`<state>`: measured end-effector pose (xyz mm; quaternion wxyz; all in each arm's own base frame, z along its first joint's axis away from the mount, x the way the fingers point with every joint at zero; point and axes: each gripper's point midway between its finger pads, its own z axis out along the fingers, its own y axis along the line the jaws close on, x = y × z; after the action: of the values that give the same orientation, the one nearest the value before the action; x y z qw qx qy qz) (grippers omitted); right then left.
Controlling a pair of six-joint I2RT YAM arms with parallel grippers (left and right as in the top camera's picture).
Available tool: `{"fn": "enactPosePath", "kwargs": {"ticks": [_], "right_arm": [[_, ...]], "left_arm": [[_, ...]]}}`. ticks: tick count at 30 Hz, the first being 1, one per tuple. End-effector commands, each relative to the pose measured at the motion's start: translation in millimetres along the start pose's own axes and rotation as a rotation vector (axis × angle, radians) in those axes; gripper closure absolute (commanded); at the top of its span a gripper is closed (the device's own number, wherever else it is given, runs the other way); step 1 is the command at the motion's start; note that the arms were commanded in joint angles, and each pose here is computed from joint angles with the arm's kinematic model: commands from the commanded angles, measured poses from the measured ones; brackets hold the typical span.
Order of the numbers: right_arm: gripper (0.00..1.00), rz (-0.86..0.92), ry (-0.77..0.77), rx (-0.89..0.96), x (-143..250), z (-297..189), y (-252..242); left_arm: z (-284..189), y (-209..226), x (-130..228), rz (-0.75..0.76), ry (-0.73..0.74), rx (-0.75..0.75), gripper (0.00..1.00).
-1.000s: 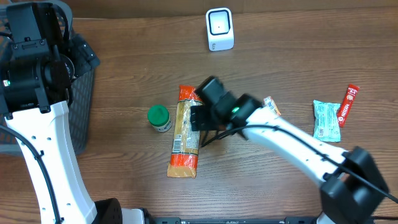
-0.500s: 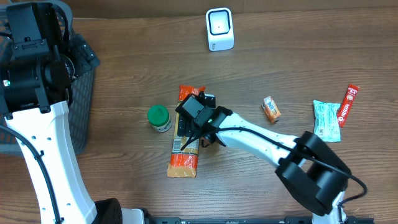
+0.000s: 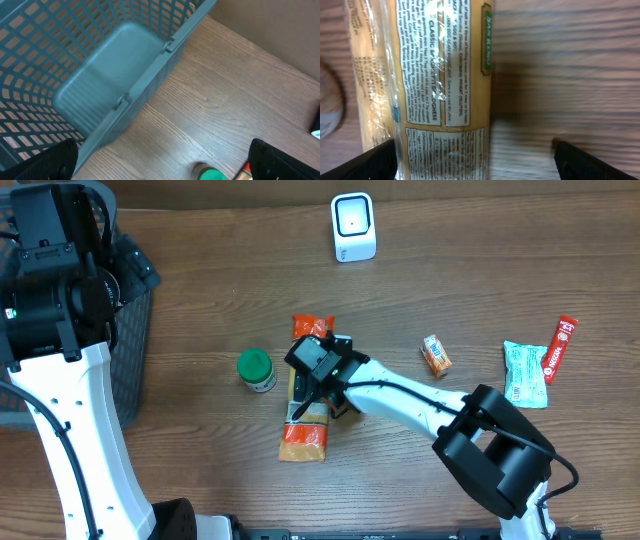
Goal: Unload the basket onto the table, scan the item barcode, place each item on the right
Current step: 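Lower the right gripper onto the long spaghetti pack and grasp it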
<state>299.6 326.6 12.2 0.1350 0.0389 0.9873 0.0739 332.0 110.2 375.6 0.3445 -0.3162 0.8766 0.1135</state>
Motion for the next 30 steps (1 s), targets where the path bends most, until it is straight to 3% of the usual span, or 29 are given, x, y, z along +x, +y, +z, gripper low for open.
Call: {"fn": "enactPosePath", "kwargs": {"ticks": [1, 6, 14, 22, 30], "right_arm": [[0.00, 0.041, -0.033, 0.123, -21.2, 4.9, -41.9], [0.00, 0.066, 0.015, 0.163, -27.9, -0.9, -67.9], [0.00, -0.156, 0.052, 0.072, -38.5, -12.7, -56.5], [0.00, -0.062, -0.045, -0.013, -74.9, -39.7, -22.9], [0.00, 0.007, -0.021, 0.013, -64.9, -23.3, -27.7]], "left_arm": [[0.5, 2.4, -3.4, 0.004, -0.009, -0.013, 0.00], [0.5, 2.4, -3.4, 0.005, -0.009, -0.013, 0.00], [0.5, 2.4, -3.4, 0.004, -0.009, -0.013, 0.01], [0.5, 2.4, -3.4, 0.004, -0.009, -0.013, 0.00], [0.5, 2.4, -3.4, 0.004, -0.009, -0.013, 0.00]]}}
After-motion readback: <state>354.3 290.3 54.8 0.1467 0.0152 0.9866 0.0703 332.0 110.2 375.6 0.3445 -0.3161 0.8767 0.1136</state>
